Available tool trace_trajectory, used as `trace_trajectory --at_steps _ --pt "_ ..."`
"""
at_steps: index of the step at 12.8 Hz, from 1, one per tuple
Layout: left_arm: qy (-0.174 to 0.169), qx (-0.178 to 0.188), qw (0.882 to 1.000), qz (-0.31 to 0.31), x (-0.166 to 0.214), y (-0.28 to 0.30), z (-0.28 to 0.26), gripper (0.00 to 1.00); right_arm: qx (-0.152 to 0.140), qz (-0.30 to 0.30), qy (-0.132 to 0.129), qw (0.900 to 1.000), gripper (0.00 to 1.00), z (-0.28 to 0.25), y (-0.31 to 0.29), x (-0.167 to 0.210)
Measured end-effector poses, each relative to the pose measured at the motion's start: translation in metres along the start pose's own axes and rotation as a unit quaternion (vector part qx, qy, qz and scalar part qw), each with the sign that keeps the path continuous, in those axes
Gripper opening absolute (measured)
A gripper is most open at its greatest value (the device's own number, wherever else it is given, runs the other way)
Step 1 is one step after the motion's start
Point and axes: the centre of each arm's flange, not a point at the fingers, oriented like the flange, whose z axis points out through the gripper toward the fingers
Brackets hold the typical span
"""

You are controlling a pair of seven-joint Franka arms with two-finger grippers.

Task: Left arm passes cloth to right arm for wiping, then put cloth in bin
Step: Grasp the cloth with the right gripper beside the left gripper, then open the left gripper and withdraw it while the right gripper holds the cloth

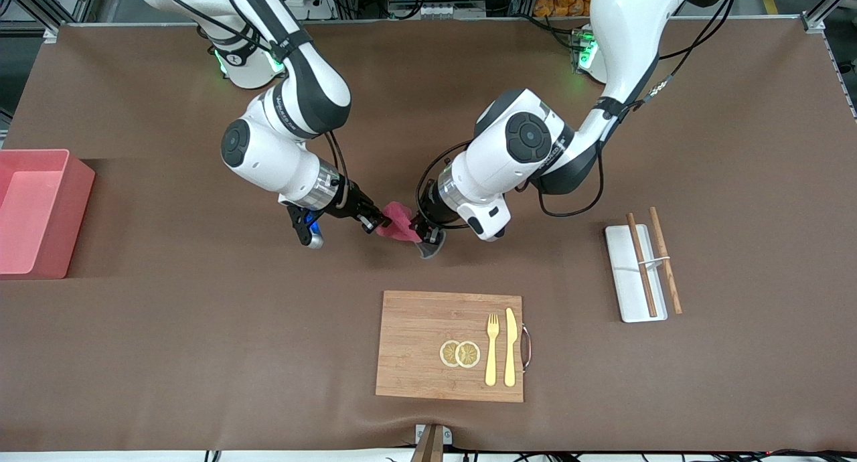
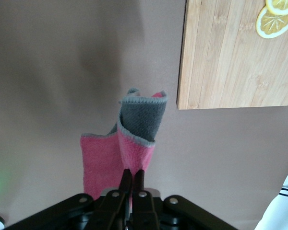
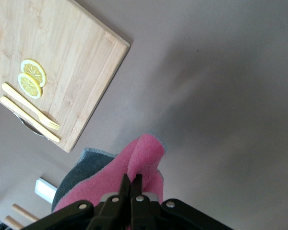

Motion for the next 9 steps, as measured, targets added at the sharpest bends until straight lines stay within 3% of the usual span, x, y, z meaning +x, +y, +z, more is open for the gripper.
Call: trace_trajectory --at_steps 5,8,9 --pt "0.013 0.019 1.0 0.018 0.001 0.012 -0.035 0.64 -0.047 -0.075 0.045 0.995 0.02 0.003 0.004 0.0" --pt "0.032 0.023 0.997 0.074 0.023 0.027 -0.109 0.97 -0.095 -0.122 0.056 0.986 0.02 0.011 0.021 0.015" --pt "0.041 0.024 0.994 0.098 0.035 0.031 -0.138 1.0 -0.112 -0.143 0.061 0.981 0.02 0.013 0.03 0.032"
